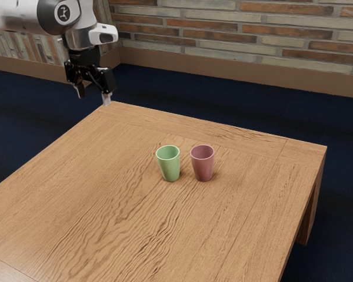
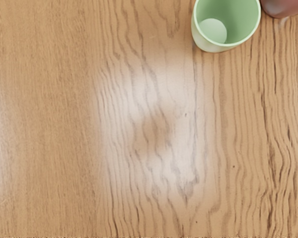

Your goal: Place the left cup onto the right cup

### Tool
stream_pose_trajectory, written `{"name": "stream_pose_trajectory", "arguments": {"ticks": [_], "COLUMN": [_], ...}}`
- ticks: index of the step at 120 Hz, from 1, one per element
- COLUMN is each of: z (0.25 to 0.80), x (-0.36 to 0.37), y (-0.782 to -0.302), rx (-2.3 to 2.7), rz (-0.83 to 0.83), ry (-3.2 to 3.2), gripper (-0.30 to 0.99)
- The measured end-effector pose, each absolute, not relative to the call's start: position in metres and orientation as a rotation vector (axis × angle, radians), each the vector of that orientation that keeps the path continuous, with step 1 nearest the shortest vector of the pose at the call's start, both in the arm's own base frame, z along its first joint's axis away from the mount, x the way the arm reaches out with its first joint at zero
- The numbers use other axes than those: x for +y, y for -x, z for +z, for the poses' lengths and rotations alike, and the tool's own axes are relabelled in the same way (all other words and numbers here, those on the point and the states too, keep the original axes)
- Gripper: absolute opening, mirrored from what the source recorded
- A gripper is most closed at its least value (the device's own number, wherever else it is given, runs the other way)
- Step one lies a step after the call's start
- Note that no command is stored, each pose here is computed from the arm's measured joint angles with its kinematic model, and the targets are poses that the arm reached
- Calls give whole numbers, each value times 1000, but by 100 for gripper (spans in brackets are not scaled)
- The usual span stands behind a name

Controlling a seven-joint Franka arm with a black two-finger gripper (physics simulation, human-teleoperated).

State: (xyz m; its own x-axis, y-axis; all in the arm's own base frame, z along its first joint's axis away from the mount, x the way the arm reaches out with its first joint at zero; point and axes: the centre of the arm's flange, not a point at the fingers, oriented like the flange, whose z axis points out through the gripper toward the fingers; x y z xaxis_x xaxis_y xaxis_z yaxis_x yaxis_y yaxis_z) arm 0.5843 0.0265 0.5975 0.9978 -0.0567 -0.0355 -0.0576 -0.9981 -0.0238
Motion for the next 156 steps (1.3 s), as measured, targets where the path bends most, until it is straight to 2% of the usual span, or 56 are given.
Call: {"name": "stream_pose_trajectory", "arguments": {"ticks": [28, 60, 123, 141, 156], "z": [593, 549, 513, 510, 491], "x": [26, 40, 46, 43, 39], "y": [-592, -639, -719, -730, -735], "rx": [88, 54, 46, 55, 64], "rz": [65, 127, 32, -1, 39], "ry": [3117, 3108, 3083, 3078, 3078], "gripper": [69, 69, 69, 69, 69]}}
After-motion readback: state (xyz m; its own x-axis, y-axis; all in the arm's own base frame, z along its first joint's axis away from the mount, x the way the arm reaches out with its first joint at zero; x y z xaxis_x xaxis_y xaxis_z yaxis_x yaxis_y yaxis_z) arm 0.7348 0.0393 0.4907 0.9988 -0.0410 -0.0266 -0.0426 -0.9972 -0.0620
